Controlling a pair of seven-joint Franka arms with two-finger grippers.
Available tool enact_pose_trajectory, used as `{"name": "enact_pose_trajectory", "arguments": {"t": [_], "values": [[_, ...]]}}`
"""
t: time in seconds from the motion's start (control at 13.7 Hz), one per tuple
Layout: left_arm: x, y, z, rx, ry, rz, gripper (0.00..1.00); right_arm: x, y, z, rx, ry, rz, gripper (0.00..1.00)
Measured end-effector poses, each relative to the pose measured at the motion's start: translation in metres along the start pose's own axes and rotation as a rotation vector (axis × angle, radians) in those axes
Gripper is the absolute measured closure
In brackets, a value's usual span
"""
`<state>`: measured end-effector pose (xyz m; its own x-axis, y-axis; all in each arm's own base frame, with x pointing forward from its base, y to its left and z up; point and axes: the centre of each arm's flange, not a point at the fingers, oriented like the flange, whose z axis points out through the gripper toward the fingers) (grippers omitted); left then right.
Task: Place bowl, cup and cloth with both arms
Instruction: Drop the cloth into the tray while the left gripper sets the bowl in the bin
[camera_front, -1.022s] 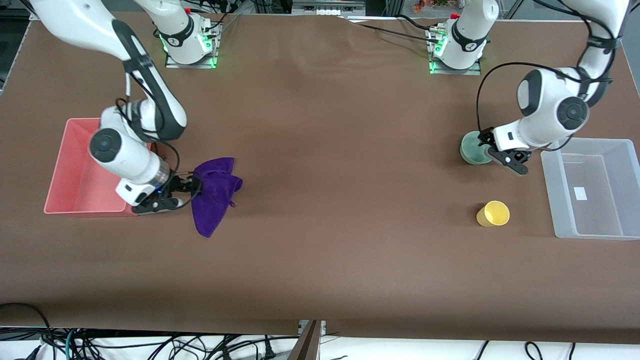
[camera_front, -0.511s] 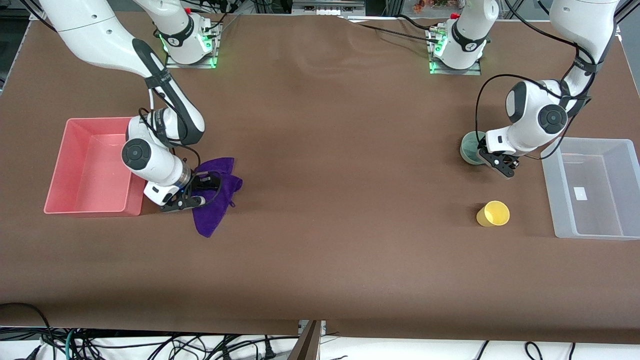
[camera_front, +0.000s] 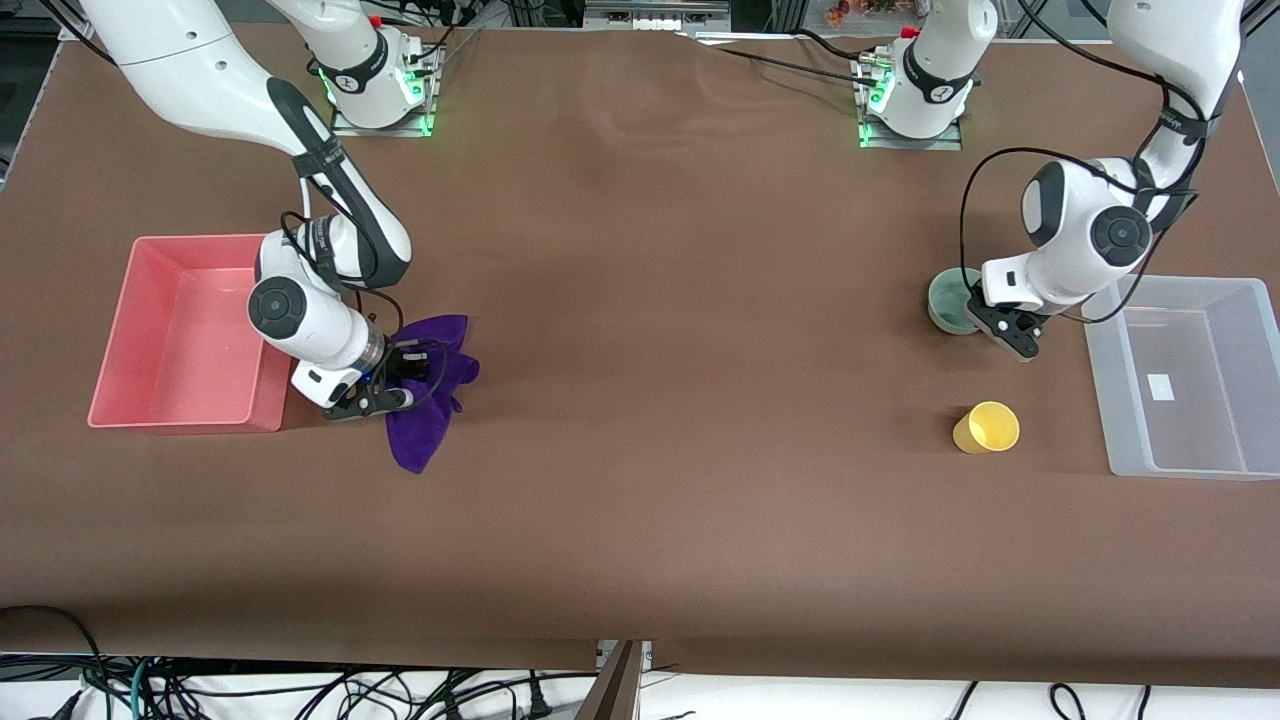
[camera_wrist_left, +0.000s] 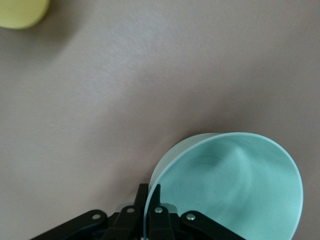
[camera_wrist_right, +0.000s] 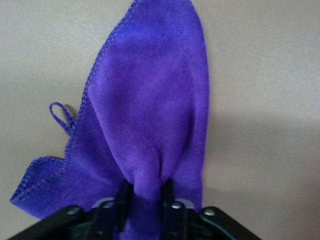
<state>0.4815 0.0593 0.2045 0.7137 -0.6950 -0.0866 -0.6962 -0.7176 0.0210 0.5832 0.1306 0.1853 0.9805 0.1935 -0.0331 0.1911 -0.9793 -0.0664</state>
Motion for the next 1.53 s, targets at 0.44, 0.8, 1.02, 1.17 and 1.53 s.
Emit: {"name": "enact_pose_trajectory", "arguments": {"t": [0.44, 0.8, 1.02, 1.17, 1.53], "values": [[-0.022, -0.104, -0.13, -0.09, -0.102, 0.035, 0.96, 0.018, 0.002, -0.037, -0.016, -0.076, -0.008, 0.91], [-0.124, -0.24, -0.126, -0.073, -0.091, 0.048, 0.96, 0.039, 0.032, -0.187, -0.044, -0.205, -0.096, 0.91], [-0.131, -0.299, -0.07, -0.021, -0.063, 0.062, 0.96, 0.021, 0.119, -0.255, -0.041, -0.287, -0.184, 0.91], [-0.12, -0.31, -0.034, 0.015, -0.041, 0.07, 0.96, -0.003, 0.199, -0.262, -0.028, -0.322, -0.235, 0.91], [-0.125, -0.315, -0.015, 0.005, -0.023, 0.049, 0.63, -0.05, 0.292, -0.21, 0.021, -0.419, -0.214, 0.91]]}}
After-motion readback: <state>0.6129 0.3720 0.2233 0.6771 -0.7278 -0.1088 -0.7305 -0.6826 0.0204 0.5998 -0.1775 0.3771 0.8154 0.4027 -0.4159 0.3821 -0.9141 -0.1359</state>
